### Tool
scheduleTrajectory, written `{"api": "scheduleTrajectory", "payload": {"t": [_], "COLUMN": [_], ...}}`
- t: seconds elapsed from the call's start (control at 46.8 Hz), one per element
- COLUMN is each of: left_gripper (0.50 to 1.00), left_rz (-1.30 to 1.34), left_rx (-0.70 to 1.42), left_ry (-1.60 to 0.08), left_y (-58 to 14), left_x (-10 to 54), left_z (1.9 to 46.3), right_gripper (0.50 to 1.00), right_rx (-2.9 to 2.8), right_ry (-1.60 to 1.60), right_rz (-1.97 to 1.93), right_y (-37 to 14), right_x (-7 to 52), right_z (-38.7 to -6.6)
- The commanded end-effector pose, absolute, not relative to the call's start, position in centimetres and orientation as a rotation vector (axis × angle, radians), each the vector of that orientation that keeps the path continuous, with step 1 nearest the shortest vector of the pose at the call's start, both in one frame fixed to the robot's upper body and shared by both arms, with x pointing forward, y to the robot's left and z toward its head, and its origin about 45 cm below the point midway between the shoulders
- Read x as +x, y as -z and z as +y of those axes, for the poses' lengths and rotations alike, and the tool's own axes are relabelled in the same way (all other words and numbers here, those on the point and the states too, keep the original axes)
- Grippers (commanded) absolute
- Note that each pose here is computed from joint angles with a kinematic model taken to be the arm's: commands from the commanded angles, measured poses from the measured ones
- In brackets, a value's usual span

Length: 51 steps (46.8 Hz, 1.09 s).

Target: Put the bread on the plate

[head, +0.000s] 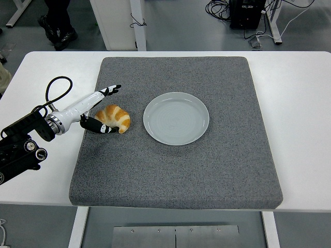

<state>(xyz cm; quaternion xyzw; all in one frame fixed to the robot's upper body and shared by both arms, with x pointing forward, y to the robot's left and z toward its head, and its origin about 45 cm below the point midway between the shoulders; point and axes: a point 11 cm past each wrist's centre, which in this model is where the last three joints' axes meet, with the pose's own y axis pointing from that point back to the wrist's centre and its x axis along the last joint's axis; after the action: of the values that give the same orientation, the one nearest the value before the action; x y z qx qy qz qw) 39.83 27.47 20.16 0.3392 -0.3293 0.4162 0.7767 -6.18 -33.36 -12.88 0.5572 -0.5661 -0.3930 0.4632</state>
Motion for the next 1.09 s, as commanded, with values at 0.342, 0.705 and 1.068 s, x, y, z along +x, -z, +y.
{"api": "scheduleTrajectory", "payload": {"t": [0.342,0.705,1.068], "left_gripper": [0.931,0.703,0.5], "left_rz": [-0.722,-0.721,-0.725], "left_rx": [0.72,0.718,0.682], "left_ry": [-0.907,-0.911,-0.891], "left_y": [-19.78,-19.75,-19.88], "left_x": [40.12,40.19,40.04], "left_z": [27.43,27.65,27.31], "right_gripper": [1.0,1.0,1.0], "right_rx": [1.369,1.37,1.369], "right_ry": [0.966,0.965,0.966], "right_rz": [-1.392,-1.39,-1.392], "right_y": [12.88,12.88,12.88], "right_x": [-6.18,-6.19,-6.18], "right_z": [-33.36,-33.36,-33.36]}}
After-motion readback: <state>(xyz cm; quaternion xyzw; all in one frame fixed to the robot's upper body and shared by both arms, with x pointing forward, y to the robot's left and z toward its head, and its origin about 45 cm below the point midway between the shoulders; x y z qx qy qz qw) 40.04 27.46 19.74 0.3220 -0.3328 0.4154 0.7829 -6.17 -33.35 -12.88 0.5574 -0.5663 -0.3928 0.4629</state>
